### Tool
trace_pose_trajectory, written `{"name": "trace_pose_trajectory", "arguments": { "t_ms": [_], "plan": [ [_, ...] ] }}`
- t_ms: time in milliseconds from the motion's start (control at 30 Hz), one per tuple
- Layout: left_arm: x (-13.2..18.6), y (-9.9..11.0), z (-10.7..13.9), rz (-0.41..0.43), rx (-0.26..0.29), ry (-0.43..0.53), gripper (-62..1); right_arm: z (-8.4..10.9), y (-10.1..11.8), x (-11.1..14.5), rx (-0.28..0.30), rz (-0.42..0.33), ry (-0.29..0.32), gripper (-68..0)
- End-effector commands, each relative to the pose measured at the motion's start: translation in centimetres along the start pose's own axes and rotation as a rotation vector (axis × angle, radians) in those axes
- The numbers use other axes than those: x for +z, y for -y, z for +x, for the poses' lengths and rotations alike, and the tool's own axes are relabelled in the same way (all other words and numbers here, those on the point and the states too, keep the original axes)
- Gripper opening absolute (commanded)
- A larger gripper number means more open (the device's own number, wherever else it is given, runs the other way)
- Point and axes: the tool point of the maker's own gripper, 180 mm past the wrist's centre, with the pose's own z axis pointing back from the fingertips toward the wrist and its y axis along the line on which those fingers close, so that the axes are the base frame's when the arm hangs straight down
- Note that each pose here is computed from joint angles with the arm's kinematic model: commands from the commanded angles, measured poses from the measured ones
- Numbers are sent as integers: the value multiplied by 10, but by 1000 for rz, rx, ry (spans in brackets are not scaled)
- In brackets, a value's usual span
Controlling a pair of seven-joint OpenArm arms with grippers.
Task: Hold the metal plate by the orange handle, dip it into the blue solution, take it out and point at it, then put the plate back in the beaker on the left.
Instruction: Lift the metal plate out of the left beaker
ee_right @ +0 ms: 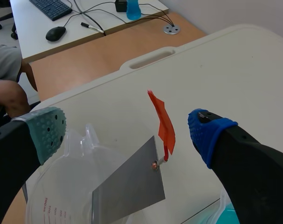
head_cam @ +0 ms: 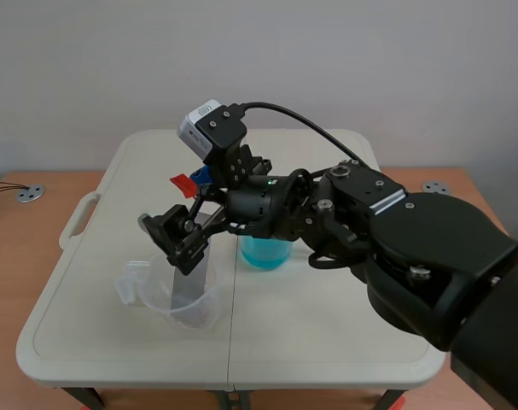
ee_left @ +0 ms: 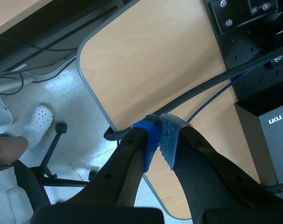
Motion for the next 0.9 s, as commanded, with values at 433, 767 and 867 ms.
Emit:
{"name": "trace_pose_trajectory", "arguments": {
  "t_ms": [433, 767, 867],
  "plan": [
    [-1, 5, 6, -11, 4, 20, -579, 23, -1, -3, -36, 22, 67, -380],
    [-1, 5, 6, -11, 3, 19, -579, 23, -6, -3, -41, 47, 65, -494],
    [-1, 5, 6, -11, 3, 19, -579, 24, -5, -3, -41, 47, 74, -519]
  ]
}}
